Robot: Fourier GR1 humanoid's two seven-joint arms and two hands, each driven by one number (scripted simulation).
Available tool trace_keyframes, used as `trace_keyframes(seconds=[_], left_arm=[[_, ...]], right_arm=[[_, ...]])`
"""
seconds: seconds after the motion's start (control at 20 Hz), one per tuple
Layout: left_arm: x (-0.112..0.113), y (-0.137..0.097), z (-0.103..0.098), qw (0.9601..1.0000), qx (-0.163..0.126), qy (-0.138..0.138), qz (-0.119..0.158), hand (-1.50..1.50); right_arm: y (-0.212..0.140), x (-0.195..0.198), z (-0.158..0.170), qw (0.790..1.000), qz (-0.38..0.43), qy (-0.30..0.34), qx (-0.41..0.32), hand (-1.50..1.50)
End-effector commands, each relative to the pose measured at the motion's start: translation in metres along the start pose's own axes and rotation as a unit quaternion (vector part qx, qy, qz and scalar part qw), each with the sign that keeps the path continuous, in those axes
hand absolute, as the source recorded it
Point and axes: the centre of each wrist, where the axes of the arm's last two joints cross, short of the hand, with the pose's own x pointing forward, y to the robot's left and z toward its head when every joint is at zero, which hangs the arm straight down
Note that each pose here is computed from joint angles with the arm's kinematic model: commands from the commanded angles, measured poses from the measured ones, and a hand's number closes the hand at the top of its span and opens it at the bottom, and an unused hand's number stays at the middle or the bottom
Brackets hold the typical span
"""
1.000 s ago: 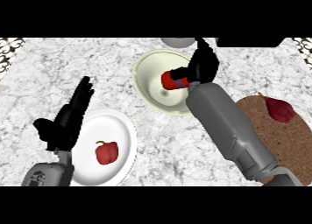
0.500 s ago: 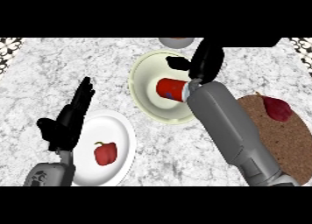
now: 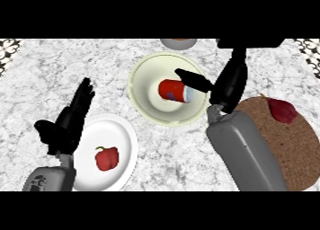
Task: Pick the can from the placemat and place it in the bowl
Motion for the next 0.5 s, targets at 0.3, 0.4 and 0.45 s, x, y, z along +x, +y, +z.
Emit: trace_keyframes(seconds=[0.3, 0.4, 0.45], left_arm=[[0.005, 0.002, 0.000, 0.9999, -0.010, -0.009, 0.007, 0.00], [-0.002, -0.005, 0.007, 0.9999, -0.012, -0.012, 0.001, 0.00], [-0.006, -0.002, -0.006, 0.9999, -0.010, 0.000, 0.005, 0.00]], right_arm=[[-0.062, -0.028, 0.065, 0.998, -0.047, -0.005, 0.034, -1.50], [-0.073, -0.031, 0.051, 0.999, -0.033, -0.006, 0.039, -1.50], [-0.078, -0.031, 0.070, 0.999, -0.039, -0.003, 0.036, -1.50]])
